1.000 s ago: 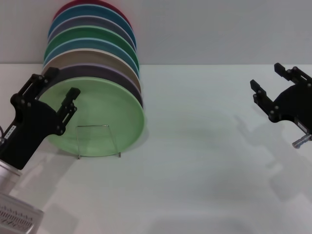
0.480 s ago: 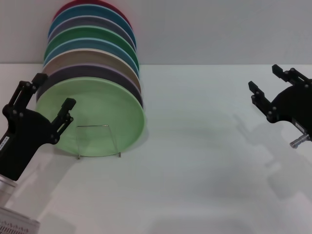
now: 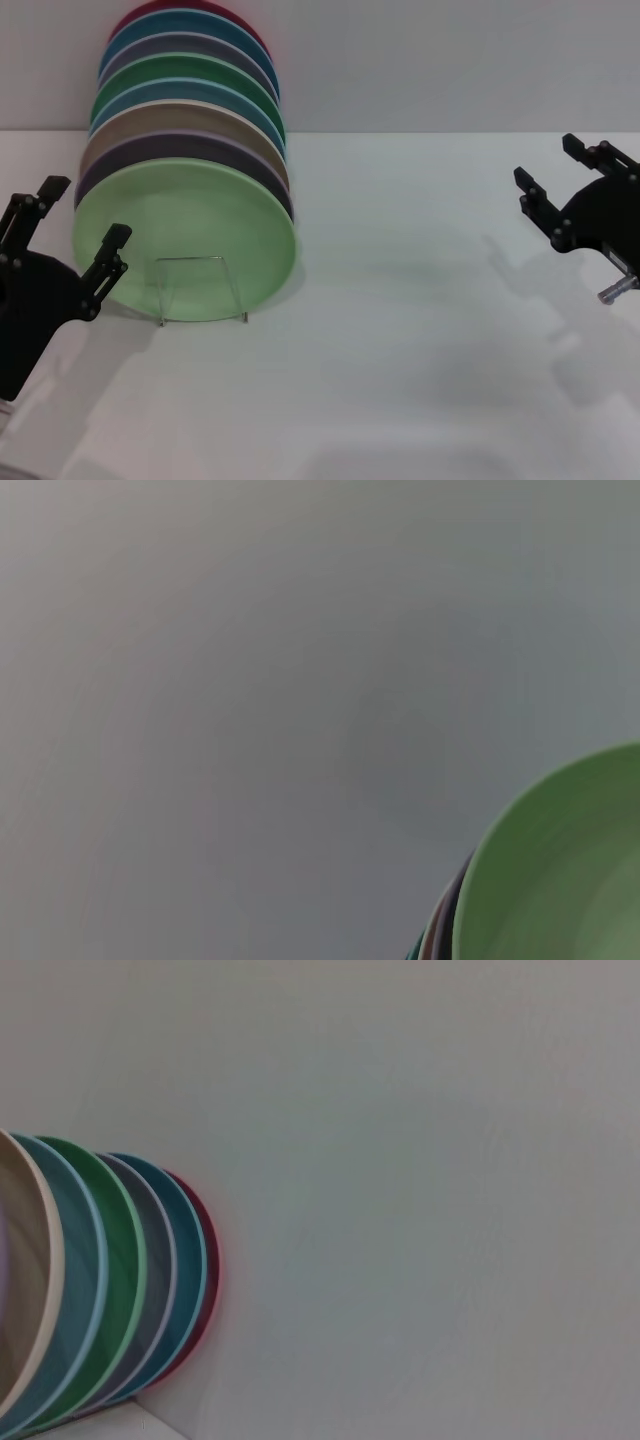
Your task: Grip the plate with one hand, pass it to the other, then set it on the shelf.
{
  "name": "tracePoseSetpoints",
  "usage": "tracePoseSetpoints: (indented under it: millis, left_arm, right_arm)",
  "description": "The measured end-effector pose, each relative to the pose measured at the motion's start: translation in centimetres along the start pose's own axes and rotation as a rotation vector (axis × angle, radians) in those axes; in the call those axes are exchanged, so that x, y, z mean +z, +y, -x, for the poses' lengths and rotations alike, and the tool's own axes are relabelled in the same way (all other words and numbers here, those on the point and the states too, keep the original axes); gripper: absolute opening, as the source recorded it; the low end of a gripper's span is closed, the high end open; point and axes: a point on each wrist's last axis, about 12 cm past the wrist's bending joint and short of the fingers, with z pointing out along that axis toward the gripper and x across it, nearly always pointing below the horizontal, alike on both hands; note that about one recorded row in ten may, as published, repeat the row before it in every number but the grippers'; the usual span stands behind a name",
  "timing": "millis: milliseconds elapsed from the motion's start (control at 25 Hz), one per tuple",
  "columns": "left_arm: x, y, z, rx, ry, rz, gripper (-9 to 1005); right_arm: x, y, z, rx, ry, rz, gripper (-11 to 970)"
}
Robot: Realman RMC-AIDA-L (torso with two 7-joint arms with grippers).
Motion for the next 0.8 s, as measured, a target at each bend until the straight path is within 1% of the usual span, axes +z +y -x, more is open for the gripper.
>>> tracePoseSetpoints:
  millis: [120, 240, 360, 480, 520, 560, 640, 800]
  left_arm:
    - [-0.8, 0.1, 0.1, -0.007, 0.022, 0.021, 799]
    - [-1.7, 0.7, -0.3, -0.016, 0.069, 0.072, 799]
    - [-2.8, 1.5, -0.9, -0.077, 0.126, 0.133, 799]
    - [-3.9, 2.5, -1.8, -0.243, 0.181, 0.228, 799]
    - [-4.3, 3.0, -2.2, -0.339, 0.194, 0.274, 799]
    - [-4.3, 3.0, -2.2, -0.339, 0.194, 0.274, 799]
    - [-5.2, 3.6, -3.1, -0.530, 0.221, 0.353, 799]
    - [-5.7, 3.7, -3.6, -0.597, 0.248, 0.376, 799]
  right_arm:
    - [0.0, 0.0, -0.1, 0.002, 0.002, -0.003, 620]
    - [-0.3, -0.2, -0.3, 0.012, 0.008, -0.015, 621]
    - [-0.8, -0.8, -0.8, 0.078, -0.008, -0.061, 622]
    - [-1.5, -1.9, -1.1, 0.187, -0.049, -0.146, 624]
    - [-1.8, -2.1, -1.3, 0.224, -0.060, -0.172, 624]
    - [-2.0, -2.2, -1.4, 0.245, -0.069, -0.186, 624]
    - [-2.3, -2.2, -1.7, 0.285, -0.081, -0.205, 625]
    - [-1.9, -2.0, -2.0, 0.297, -0.077, -0.197, 625]
